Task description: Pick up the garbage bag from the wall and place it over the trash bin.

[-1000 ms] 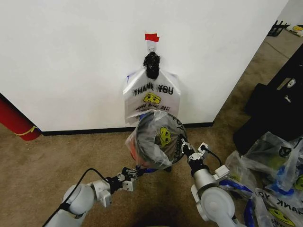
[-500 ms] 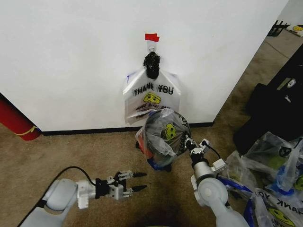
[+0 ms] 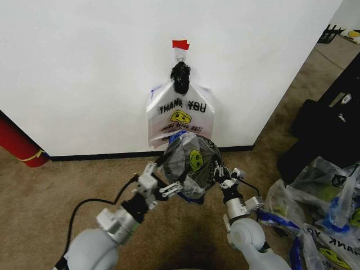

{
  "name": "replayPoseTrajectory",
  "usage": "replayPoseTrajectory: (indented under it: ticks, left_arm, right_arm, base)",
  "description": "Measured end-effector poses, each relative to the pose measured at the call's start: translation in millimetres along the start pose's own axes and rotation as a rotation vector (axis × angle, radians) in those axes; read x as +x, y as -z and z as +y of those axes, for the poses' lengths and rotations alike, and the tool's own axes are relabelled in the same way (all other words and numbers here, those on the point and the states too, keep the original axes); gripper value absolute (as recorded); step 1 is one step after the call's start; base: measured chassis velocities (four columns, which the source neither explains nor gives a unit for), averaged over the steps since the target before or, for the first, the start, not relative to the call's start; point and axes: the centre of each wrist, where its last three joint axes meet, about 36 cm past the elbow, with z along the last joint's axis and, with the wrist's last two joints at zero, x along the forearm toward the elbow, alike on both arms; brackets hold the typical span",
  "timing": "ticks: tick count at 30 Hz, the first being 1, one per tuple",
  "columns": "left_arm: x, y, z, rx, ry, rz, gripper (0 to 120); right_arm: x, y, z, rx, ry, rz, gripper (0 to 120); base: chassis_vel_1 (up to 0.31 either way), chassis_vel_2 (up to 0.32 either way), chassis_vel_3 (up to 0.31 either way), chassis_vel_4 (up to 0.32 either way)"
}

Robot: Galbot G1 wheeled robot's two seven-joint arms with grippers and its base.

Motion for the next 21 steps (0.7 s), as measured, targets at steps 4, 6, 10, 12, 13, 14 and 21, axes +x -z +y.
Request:
replayPoseTrajectory:
  ticks: [4, 6, 10, 12, 13, 14, 21]
  left_arm:
    - [-12, 11, -7, 0.073, 0.069, 0.109, 41]
    - [-26, 26, -12, 0.032, 0.125, 0.196, 30]
    - [-39, 37, -18, -0.075, 0.181, 0.246, 18]
    - [-46, 40, -20, -0.121, 0.192, 0.27, 13]
    - [-54, 41, -20, -0.143, 0.197, 0.302, 5]
    - [-59, 40, -20, -0.151, 0.201, 0.32, 1]
    - [-108, 20, -21, -0.198, 0.266, 0.407, 0]
  right_arm:
    - [0, -3, 0, 0.004, 0.017, -0.006, 1]
    - [0, -8, -2, 0.016, 0.025, -0.012, 1]
    - [-2, -13, -5, 0.024, 0.025, -0.014, 1]
    - [-2, -14, -5, 0.023, 0.025, -0.016, 1]
    - [-4, -15, -6, 0.025, 0.028, -0.02, 1]
    - [-4, -15, -6, 0.027, 0.031, -0.023, 1]
    - [-10, -21, -4, 0.079, 0.076, -0.068, 1]
  base:
    - [0.0, 0.0, 0.0, 0.0]
    - [0.0, 0.0, 0.0, 0.0]
    - [0.0, 0.0, 0.0, 0.0]
    - [0.0, 0.0, 0.0, 0.0]
    - [0.0, 0.0, 0.0, 0.0]
    - [0.0, 0.0, 0.0, 0.0]
    - [0.0, 0.0, 0.0, 0.0]
